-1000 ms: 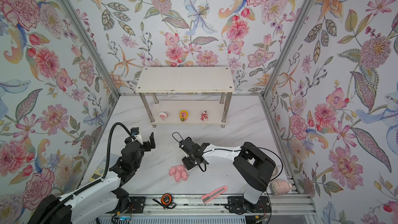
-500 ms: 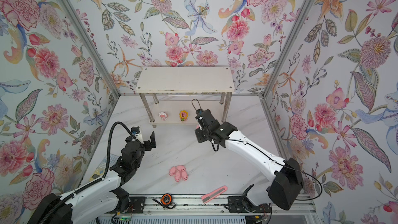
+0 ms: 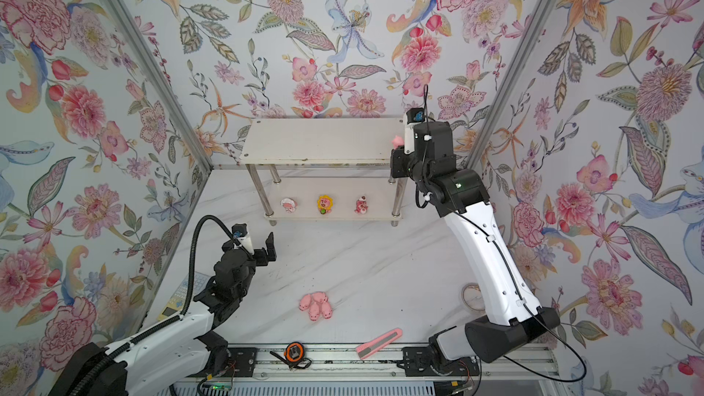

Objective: Organize plastic toys on shelves
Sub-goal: Pick up the plastic toy from the center of the table, then place the plastic toy on the shelf.

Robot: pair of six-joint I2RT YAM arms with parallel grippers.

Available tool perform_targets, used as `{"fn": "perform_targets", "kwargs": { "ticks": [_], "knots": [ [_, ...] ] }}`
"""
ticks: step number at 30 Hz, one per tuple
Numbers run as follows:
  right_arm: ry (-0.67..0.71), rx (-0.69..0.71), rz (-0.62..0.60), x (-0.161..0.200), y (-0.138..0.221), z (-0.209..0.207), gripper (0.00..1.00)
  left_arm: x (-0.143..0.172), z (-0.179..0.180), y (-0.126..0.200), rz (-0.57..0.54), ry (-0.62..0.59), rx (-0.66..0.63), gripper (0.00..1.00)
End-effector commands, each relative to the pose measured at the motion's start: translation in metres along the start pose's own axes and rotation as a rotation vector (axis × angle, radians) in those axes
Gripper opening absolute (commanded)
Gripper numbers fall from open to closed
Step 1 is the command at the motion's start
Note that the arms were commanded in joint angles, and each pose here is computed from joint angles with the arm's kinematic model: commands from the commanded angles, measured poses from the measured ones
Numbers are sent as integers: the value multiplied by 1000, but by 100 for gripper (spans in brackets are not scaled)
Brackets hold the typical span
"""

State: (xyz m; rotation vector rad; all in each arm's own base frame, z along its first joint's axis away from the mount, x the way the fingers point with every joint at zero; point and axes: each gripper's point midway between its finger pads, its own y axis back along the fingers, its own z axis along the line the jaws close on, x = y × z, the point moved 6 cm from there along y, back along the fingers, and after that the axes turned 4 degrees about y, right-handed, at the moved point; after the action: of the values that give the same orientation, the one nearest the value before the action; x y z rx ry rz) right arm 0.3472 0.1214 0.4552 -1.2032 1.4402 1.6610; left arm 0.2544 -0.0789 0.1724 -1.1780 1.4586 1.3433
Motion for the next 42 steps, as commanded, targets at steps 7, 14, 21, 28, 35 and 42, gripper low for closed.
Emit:
{"fn": "perform_targets", "kwargs": {
  "ticks": [7, 14, 21, 28, 35, 42],
  "knots": [
    [-19, -86, 158, 6, -61, 1, 18, -9, 1, 3, -15, 16, 2, 99],
    [-48, -68, 209, 21, -72, -3, 19, -8, 2, 2, -13, 14, -6, 99],
    [-54, -62, 221, 26, -67, -4, 20, -9, -3, -3, -9, 17, 9, 99],
    [-59, -52, 201, 22, -58, -8, 21, -9, -4, -5, -7, 16, 14, 99],
    [-65, -51, 207, 23, -60, -8, 30, -9, -5, -4, -6, 17, 17, 99],
    [-71, -53, 217, 25, -68, -8, 41, -11, -3, -3, -8, 17, 11, 99]
  ]
}}
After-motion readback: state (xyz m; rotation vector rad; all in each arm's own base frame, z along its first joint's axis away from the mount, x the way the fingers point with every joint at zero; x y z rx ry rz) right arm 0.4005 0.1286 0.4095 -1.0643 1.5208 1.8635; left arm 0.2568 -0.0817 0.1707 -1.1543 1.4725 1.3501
